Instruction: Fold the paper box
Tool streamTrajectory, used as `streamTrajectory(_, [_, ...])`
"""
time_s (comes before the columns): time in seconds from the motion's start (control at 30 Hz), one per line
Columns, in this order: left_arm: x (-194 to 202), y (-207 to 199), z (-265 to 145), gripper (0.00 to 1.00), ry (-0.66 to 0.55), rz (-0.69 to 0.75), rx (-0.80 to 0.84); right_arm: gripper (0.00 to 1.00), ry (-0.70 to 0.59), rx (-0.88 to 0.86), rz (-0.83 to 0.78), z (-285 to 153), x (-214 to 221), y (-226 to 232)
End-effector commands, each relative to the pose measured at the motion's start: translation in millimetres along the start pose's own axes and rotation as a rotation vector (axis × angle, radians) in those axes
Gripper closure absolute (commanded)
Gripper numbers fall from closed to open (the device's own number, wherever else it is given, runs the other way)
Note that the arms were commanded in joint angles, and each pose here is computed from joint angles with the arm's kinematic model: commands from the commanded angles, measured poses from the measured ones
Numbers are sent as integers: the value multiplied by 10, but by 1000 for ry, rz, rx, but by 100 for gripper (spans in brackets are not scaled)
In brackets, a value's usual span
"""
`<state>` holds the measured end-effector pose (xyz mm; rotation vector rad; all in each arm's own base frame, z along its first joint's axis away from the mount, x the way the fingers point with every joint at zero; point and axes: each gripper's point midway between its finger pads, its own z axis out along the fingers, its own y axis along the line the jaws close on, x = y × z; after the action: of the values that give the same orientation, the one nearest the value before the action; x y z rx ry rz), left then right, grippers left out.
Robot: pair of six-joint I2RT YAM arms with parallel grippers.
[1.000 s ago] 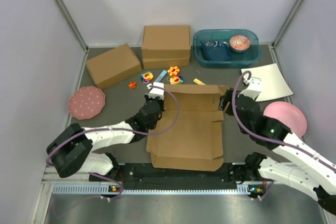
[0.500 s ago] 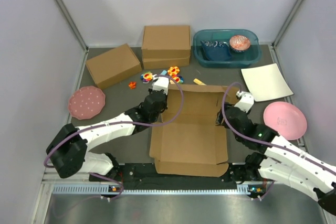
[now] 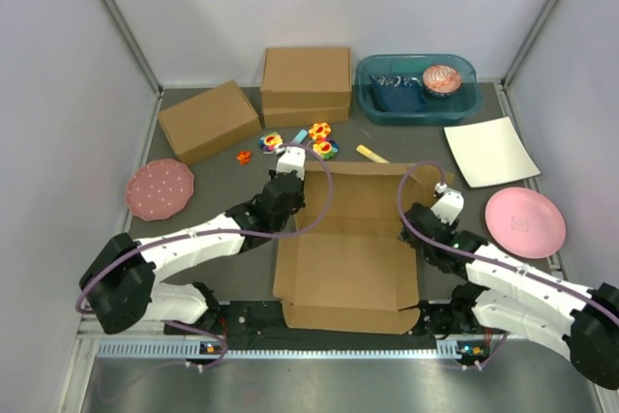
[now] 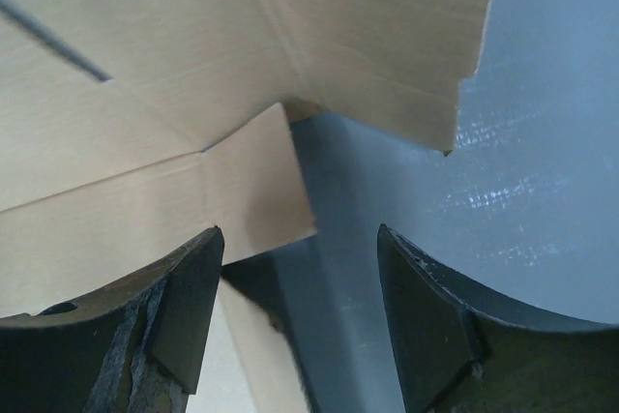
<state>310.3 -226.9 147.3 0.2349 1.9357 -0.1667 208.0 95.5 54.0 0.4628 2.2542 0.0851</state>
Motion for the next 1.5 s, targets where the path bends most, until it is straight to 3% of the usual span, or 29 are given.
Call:
streamTrajectory(0.0, [235, 151, -80, 100, 47, 51, -29, 36, -6, -43, 117, 152, -9, 88])
streamTrajectory(0.17, [241, 136, -91, 100, 48, 53, -15, 44, -15, -97, 111, 225, -50, 195])
streamTrajectory(0.3, [247, 112, -85, 100, 52, 51, -5, 58, -44, -159, 75, 217, -135, 319])
streamTrajectory(0.63, [316, 104, -80, 100, 68, 49, -1, 76, -80, -282, 41, 104, -230, 498])
streamTrajectory(0.73, [328, 80, -70, 100, 73, 49, 8, 75, -91, -333, -17, 28, -262, 649])
streamTrajectory(0.87, [339, 53, -54, 100, 81, 49, 16, 65, -64, -361, -142, 4, -163, 844])
streamTrajectory(1.2, [381, 90, -68, 100, 88, 52, 4, 63, -2, -347, -362, 66, 234, 1068])
streamTrajectory(1.37, [416, 100, -70, 100, 95, 48, 2, 60, 41, -318, -412, 108, 337, 1096])
streamTrajectory(1.47, [414, 109, -78, 100, 93, 51, 0, 56, 4, -325, -411, -13, 204, 1101])
